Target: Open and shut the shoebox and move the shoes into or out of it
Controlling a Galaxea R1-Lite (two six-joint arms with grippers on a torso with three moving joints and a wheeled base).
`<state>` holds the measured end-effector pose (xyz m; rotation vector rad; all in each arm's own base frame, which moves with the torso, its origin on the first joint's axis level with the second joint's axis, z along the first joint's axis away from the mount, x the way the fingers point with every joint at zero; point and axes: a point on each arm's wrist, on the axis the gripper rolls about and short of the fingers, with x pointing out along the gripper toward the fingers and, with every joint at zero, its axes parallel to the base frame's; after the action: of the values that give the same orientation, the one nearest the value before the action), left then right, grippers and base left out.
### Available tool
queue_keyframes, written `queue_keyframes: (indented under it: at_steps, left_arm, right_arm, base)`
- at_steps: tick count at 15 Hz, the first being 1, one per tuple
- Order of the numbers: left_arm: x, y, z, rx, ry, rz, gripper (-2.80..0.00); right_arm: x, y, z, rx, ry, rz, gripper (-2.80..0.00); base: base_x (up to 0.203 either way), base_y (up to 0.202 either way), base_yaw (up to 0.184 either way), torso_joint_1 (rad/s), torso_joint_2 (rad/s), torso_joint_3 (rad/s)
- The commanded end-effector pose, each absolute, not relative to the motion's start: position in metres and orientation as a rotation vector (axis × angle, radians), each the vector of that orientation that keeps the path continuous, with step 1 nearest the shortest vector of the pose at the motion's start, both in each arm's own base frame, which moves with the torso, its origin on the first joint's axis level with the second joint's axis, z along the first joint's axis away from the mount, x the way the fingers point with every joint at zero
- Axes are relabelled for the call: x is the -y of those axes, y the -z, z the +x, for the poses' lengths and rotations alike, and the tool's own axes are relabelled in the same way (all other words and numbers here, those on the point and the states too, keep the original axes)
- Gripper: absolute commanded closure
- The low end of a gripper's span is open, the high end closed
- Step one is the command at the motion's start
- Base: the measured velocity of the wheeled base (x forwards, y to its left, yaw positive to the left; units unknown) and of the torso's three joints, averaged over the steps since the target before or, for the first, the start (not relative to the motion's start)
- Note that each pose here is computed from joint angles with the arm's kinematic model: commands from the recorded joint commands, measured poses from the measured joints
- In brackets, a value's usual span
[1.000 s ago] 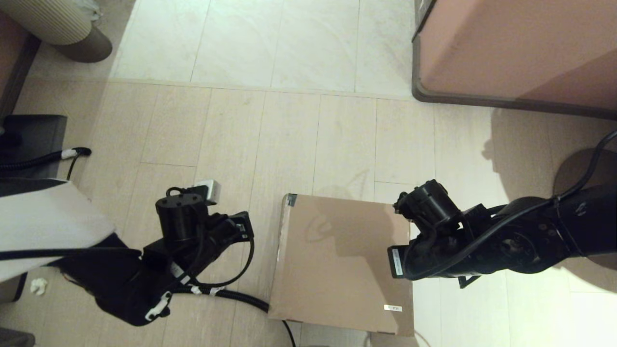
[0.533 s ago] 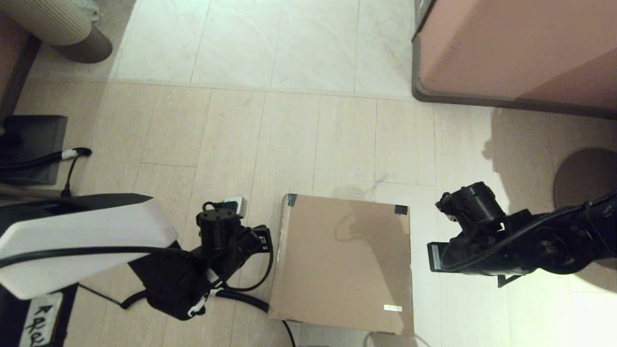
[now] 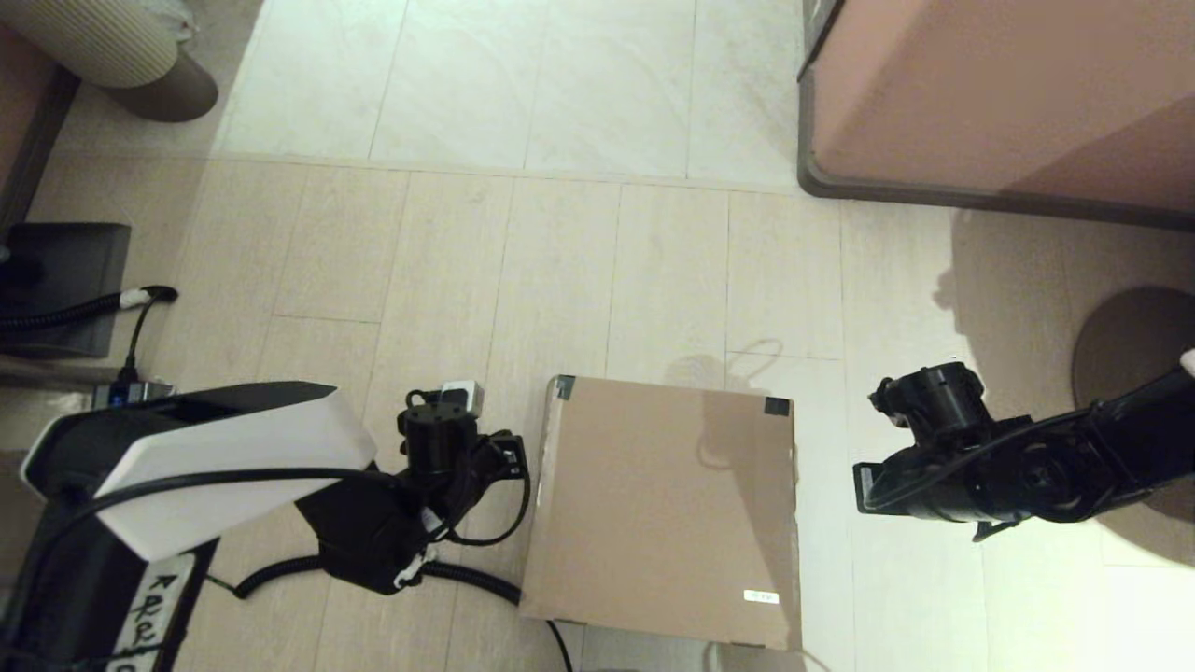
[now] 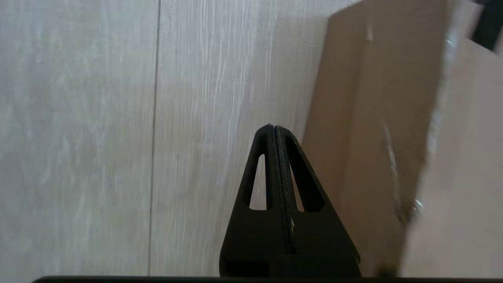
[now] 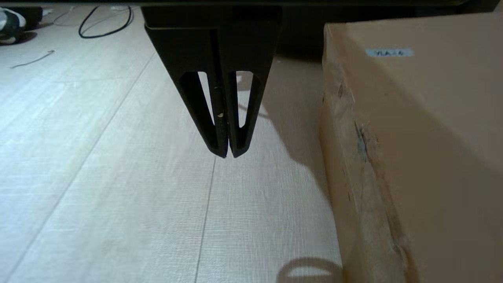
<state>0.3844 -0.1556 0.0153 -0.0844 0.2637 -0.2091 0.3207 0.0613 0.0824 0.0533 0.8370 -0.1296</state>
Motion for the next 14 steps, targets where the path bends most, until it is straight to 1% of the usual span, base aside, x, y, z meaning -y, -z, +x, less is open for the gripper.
queue_keyframes:
  at_steps: [1,3,7,12,14]
  left_arm:
    - [0.161,0.002,0.394,-0.271,0.209,-0.081,0.00]
    - [0.167,0.009,0.402,-0.261,0.216,-0.083,0.00]
    - [0.183,0.008,0.408,-0.245,0.247,-0.086,0.00]
    - [0.196,0.002,0.430,-0.203,0.259,-0.105,0.00]
    - [0.197,0.000,0.431,-0.198,0.257,-0.107,0.00]
  right_arm:
    - [-0.063,-0.053,0.327,-0.878,0.135,0.043,0.00]
    - [-0.072,-0.037,0.331,-0.874,0.109,0.038,0.00]
    - [-0.092,-0.037,0.334,-0.863,0.013,0.047,0.00]
    - [-0.098,-0.028,0.355,-0.846,0.012,0.057,0.00]
    - [-0.102,-0.024,0.367,-0.833,0.010,0.058,0.00]
  base:
    - [0.000,0.000,0.000,0.000,0.00,0.000]
    - [0.000,0.000,0.000,0.000,0.00,0.000]
    - [0.000,0.000,0.000,0.000,0.00,0.000]
    - [0.000,0.000,0.000,0.000,0.00,0.000]
    - [0.000,0.000,0.000,0.000,0.00,0.000]
